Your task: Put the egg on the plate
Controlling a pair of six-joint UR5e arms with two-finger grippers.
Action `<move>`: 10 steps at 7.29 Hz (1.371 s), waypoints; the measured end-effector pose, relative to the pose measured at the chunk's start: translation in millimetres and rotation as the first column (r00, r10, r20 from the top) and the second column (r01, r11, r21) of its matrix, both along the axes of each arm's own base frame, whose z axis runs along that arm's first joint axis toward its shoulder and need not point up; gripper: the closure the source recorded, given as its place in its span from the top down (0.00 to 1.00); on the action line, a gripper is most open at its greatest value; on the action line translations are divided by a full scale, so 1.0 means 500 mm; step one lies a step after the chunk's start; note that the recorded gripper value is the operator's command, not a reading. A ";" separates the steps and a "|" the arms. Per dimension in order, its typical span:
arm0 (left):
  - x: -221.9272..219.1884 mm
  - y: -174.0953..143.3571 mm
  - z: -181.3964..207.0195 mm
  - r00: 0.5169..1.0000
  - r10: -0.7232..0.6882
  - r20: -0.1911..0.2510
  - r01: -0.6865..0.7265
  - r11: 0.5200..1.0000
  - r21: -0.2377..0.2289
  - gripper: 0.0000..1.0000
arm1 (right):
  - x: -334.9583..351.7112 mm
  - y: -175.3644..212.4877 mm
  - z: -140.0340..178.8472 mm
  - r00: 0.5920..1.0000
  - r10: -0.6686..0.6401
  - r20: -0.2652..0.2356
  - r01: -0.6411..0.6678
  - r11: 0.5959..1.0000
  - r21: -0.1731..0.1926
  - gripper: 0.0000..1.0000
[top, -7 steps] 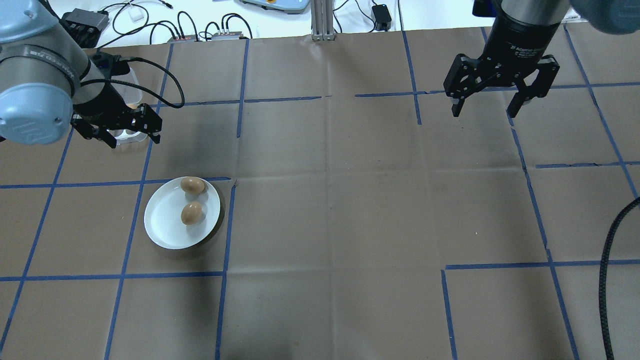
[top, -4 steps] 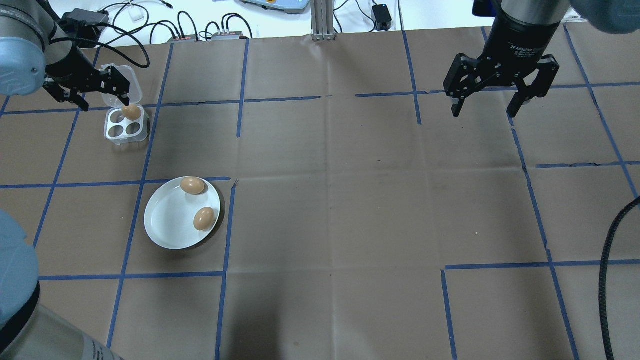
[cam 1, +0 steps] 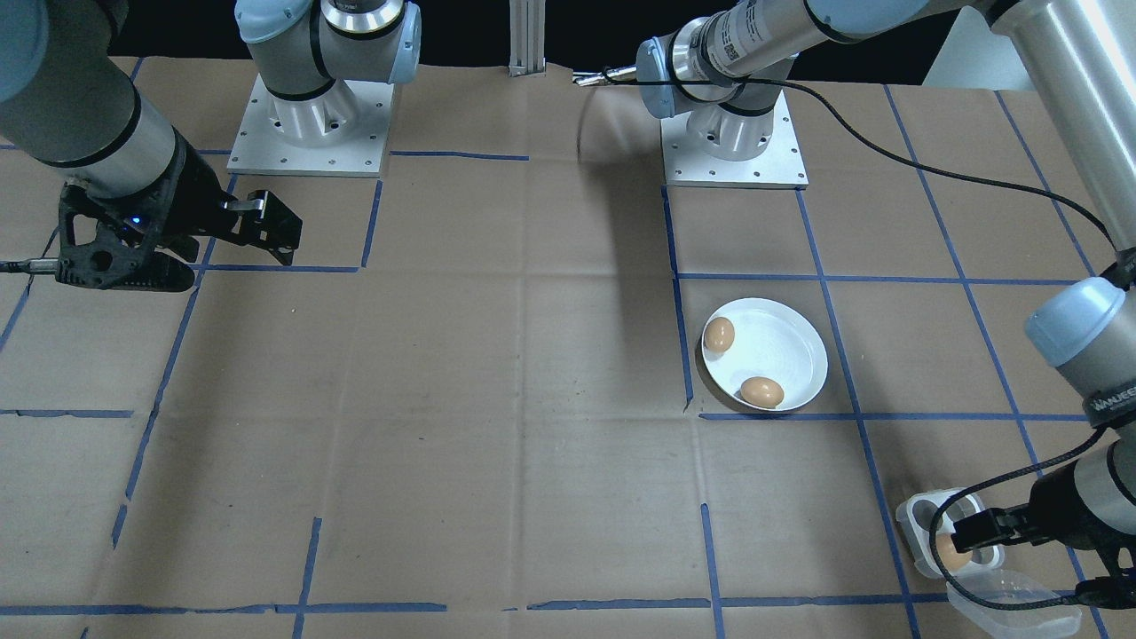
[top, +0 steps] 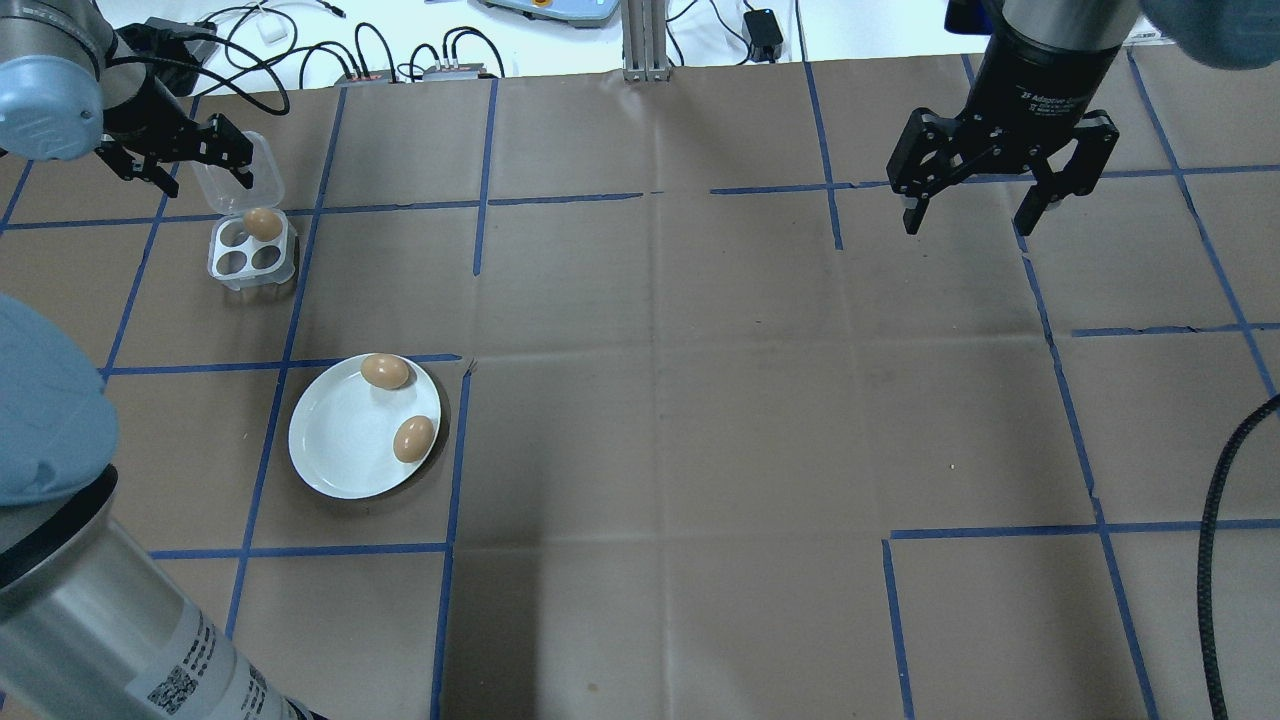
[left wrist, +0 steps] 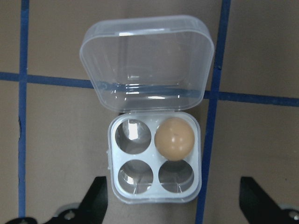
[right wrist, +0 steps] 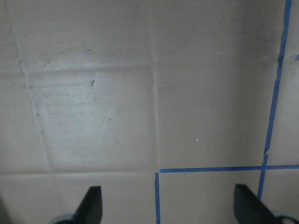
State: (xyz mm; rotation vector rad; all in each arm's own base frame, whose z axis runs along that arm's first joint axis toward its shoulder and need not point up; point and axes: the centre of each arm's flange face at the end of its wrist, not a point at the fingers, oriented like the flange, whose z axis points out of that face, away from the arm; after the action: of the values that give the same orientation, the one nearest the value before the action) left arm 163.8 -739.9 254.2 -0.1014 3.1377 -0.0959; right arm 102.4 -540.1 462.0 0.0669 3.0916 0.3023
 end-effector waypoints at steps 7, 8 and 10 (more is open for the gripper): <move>-0.014 -0.011 -0.088 1.000 -0.022 -0.013 0.022 0.999 0.027 0.57 | 0.000 0.000 0.000 1.000 0.000 0.000 0.000 1.000 0.000 1.00; -0.016 -0.011 -0.089 1.000 -0.023 -0.015 0.023 0.999 0.031 0.48 | 0.000 0.000 0.000 1.000 0.000 0.000 0.000 1.000 0.000 1.00; -0.018 -0.010 -0.086 1.000 -0.022 -0.015 0.022 0.999 0.032 0.27 | 0.000 0.000 0.000 1.000 0.000 0.000 0.000 1.000 0.000 1.00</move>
State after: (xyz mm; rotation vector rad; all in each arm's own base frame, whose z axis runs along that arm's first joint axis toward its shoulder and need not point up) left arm 154.8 -744.9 211.2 -0.0683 3.1542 -0.0443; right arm 102.4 -540.0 462.1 0.0669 3.0920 0.3019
